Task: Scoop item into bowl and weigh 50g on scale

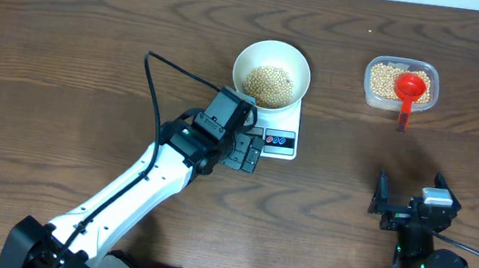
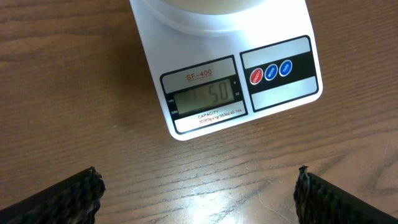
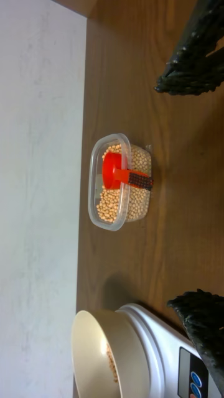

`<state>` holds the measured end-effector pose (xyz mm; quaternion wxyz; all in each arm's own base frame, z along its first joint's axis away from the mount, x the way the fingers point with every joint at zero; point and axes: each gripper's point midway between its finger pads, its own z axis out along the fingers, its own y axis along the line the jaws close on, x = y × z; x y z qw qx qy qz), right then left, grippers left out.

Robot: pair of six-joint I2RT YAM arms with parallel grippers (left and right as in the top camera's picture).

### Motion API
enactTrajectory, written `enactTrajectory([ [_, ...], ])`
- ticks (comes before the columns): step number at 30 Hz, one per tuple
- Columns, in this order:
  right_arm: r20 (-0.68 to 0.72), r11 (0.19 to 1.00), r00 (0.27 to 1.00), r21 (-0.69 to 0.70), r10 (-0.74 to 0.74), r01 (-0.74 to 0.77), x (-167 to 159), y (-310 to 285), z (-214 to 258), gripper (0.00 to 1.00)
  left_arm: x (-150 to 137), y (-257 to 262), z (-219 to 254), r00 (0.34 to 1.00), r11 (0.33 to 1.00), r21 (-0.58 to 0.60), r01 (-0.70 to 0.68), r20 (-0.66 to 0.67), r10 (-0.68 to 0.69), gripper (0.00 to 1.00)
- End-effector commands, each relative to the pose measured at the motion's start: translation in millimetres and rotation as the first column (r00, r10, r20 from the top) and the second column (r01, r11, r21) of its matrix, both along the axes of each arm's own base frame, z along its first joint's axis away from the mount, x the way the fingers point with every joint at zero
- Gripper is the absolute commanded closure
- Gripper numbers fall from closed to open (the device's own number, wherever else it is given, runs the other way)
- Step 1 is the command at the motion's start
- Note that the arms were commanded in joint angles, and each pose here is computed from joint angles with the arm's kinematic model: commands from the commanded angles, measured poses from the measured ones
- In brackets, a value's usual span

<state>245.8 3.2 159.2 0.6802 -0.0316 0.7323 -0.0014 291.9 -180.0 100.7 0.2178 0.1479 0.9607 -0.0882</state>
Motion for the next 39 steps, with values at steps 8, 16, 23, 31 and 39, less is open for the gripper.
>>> enactTrajectory([
  [8, 0.003, 1.000, 1.000, -0.008, -0.018, 0.019, 0.1, -3.8, -1.3, 0.01, 0.6, 3.0, 0.8, 1.000, 1.000, 0.010, -0.003, 0.010, 0.003, 0.00],
  [16, 0.003, 1.000, 1.000, -0.008, -0.018, 0.019, 0.1, -3.8, -1.3, 0.01, 0.6, 3.0, 0.8, 1.000, 1.000, 0.010, -0.003, 0.010, 0.003, 0.00],
  [23, 0.003, 1.000, 1.000, -0.009, -0.018, 0.018, 0.1, -3.8, -1.3, 0.01, 0.6, 3.0, 0.8, 1.000, 1.000, 0.010, -0.003, 0.010, 0.003, 0.00],
  [31, 0.003, 1.000, 1.000, -0.009, -0.018, 0.018, 0.1, -3.8, -1.3, 0.01, 3.4, 1.5, 10.6, 0.992, 0.994, 0.044, 0.103, 0.070, -0.106, 0.00],
  [39, 0.003, 1.000, 1.000, -0.008, -0.018, 0.019, 0.1, -3.8, -1.3, 0.01, 18.1, 35.2, 76.7, 0.954, 0.995, 0.010, 0.101, 0.282, -0.100, 0.00],
])
